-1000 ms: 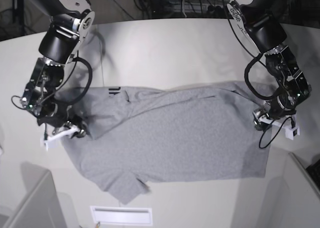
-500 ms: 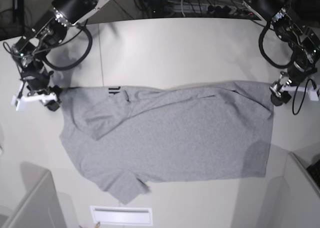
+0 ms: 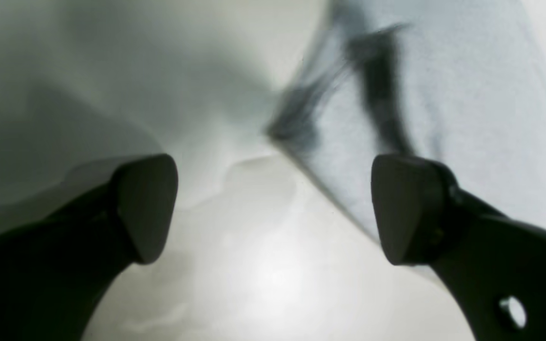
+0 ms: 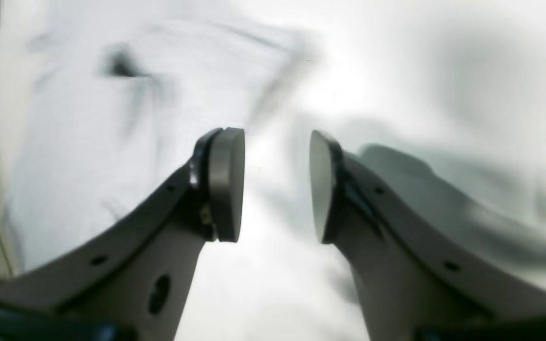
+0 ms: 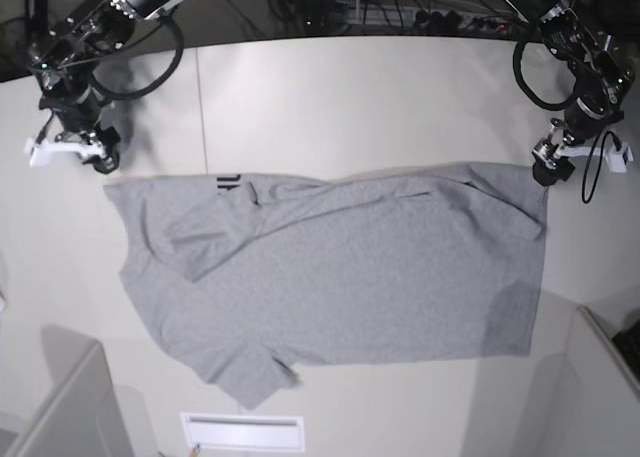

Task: Fold the T-shirt properly
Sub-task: 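Hold the shoulder edge raised with both grippers above the table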

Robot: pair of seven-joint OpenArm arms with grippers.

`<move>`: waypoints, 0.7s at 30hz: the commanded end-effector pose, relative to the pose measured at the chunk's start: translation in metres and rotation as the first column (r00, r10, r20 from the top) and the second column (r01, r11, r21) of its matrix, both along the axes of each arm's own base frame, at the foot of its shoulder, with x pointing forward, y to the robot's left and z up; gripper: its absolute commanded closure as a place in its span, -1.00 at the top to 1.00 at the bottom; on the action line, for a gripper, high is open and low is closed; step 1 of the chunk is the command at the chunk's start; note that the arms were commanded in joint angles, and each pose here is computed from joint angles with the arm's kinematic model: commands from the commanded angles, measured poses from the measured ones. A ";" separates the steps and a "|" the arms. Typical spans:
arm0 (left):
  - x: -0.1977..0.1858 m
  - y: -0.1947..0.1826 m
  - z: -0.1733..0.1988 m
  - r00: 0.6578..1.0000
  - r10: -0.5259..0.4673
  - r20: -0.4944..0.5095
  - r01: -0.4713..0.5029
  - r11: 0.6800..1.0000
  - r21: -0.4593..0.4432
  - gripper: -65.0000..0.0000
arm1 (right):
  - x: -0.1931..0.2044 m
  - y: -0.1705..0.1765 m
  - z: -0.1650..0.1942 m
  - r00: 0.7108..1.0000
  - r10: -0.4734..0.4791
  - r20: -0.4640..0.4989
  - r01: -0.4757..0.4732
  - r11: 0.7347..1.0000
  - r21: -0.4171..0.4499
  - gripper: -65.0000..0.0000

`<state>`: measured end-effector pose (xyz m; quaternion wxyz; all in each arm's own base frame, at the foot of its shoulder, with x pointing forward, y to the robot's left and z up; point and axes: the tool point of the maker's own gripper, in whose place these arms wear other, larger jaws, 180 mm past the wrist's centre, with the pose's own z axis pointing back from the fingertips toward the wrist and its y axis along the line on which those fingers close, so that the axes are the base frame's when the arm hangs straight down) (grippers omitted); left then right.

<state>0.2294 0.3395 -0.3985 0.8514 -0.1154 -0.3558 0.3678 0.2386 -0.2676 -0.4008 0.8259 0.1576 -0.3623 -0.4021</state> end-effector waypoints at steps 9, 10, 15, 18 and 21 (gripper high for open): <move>0.005 0.007 0.008 0.999 0.001 0.037 -0.001 1.000 0.012 0.91 | 0.016 0.017 -0.037 1.000 0.016 -0.024 -0.012 0.989 0.146 0.09; 0.003 0.008 0.007 1.000 0.002 0.031 -0.003 1.000 0.012 0.91 | 0.015 0.019 -0.039 0.999 0.017 -0.029 -0.012 0.988 0.153 0.09; 0.004 0.006 0.009 0.999 -0.005 0.036 0.005 1.000 0.015 0.91 | 0.030 0.022 -0.041 1.000 0.027 -0.017 -0.023 0.984 0.179 0.09; 0.003 0.006 0.011 0.999 -0.010 0.035 0.009 1.000 0.026 0.91 | 0.038 0.021 -0.042 0.999 0.032 -0.014 -0.028 0.981 0.189 0.09; 0.001 0.007 0.010 0.999 -0.003 0.033 0.003 1.000 0.025 0.91 | 0.043 0.022 -0.047 1.000 0.021 -0.014 -0.018 0.978 0.208 0.09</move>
